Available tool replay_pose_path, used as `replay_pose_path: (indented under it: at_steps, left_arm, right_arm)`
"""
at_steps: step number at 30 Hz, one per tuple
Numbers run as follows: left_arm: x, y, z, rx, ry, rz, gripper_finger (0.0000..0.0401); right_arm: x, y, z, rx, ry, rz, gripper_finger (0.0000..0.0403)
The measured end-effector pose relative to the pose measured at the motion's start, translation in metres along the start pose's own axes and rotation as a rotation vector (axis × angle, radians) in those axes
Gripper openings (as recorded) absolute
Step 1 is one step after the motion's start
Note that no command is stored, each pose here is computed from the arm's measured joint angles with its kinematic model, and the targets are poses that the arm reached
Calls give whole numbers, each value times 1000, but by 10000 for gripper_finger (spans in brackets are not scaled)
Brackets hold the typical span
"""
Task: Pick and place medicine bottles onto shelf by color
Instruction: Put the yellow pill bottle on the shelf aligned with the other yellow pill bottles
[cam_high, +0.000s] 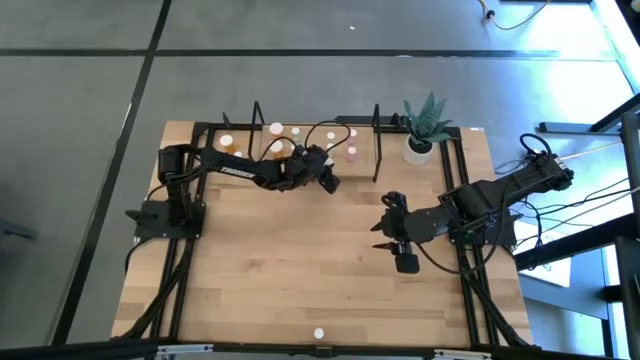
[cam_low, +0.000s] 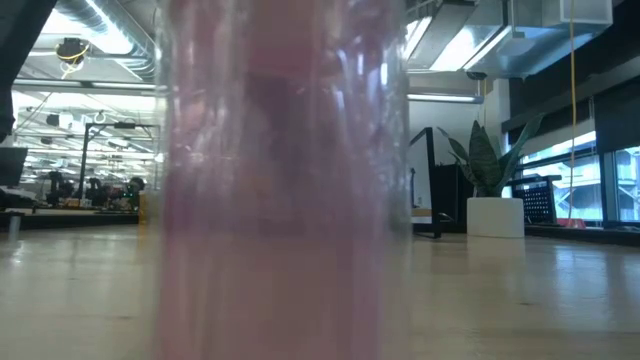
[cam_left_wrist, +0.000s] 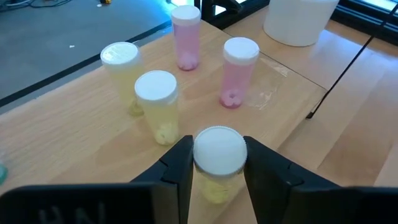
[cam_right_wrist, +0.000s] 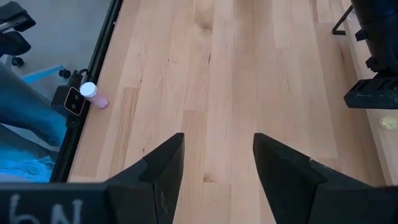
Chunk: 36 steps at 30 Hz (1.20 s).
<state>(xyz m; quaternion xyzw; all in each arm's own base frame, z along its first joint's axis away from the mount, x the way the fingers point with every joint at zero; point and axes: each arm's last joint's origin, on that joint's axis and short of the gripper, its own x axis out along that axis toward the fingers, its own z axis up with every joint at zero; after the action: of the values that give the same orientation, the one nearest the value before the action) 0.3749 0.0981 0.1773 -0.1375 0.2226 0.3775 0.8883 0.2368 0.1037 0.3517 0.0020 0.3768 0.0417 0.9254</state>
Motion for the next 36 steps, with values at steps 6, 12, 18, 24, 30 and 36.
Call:
replay_pose_path:
  at_steps: [6,12,18,24,30,36]
  left_arm:
    - [6,0,-4,-1,1,6,121]
    - [6,0,-4,2,-5,1,136]
    - [6,0,-1,-9,-26,-6,150]
    - [6,-1,0,-18,-42,-13,151]
    - [6,-2,0,-26,-37,-26,151]
    - [6,-2,0,-52,-36,-27,151]
  right_arm:
    - [0,0,0,1,-1,0,194]
    - [0,0,0,1,0,0,194]
    - [0,0,0,1,-1,-1,194]
    - [0,0,0,1,0,0,194]
    - [0,0,0,1,0,0,194]
    - [0,0,0,1,0,0,194]
